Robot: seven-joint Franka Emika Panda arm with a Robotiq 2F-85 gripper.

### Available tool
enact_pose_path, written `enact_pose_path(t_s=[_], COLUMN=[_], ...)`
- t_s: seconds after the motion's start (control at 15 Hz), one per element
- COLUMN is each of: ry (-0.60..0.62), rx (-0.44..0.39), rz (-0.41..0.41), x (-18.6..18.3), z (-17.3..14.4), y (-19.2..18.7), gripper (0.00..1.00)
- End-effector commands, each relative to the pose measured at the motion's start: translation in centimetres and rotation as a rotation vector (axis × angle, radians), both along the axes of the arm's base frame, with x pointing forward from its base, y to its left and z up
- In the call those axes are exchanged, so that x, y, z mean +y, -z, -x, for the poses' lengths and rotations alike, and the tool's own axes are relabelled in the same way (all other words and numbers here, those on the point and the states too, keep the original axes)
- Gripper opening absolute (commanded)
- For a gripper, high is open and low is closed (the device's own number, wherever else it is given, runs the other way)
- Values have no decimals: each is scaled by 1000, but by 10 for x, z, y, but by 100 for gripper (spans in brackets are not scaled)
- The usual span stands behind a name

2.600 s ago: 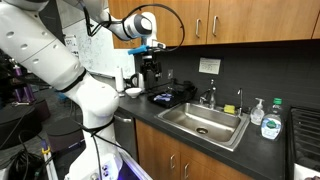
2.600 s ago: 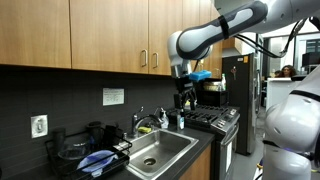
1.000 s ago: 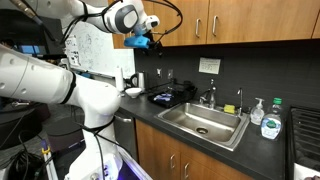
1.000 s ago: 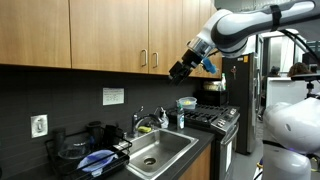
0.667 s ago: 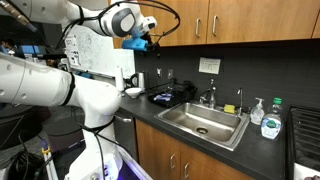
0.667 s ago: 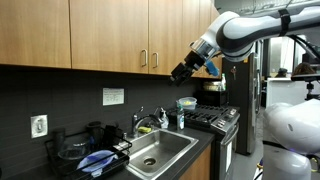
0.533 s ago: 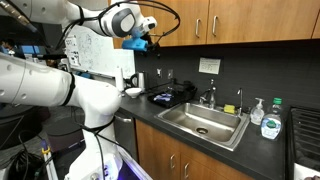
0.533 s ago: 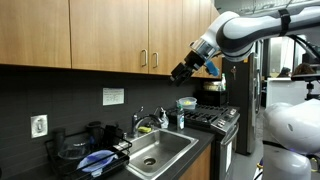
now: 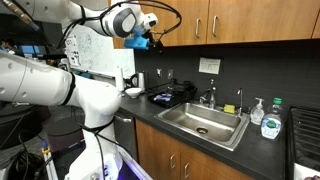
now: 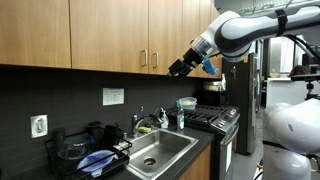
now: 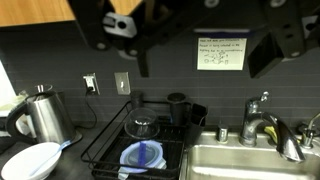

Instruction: Open the top right cabinet door

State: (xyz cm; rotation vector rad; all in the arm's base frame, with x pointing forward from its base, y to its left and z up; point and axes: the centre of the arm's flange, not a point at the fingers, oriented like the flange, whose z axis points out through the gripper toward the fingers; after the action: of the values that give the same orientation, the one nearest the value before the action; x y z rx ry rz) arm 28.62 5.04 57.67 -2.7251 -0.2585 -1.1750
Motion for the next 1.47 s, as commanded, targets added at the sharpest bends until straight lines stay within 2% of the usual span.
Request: enact_pose_path(t_s=[0.0,0.27,0.73,1.0,1.2,1.4], ry=[32,53,73,49,108,183], rx=[-79,-142,-167,-169,-159,-143], rz=[-41,-31,-5,34,42,39], x=[-5,-26,-109,-111,-108,-123], z=[-22,-49,-111,-126,-132,-132], y=[-14,-45,-106,-113,-109,-105], gripper=[100,100,100,100,100,100])
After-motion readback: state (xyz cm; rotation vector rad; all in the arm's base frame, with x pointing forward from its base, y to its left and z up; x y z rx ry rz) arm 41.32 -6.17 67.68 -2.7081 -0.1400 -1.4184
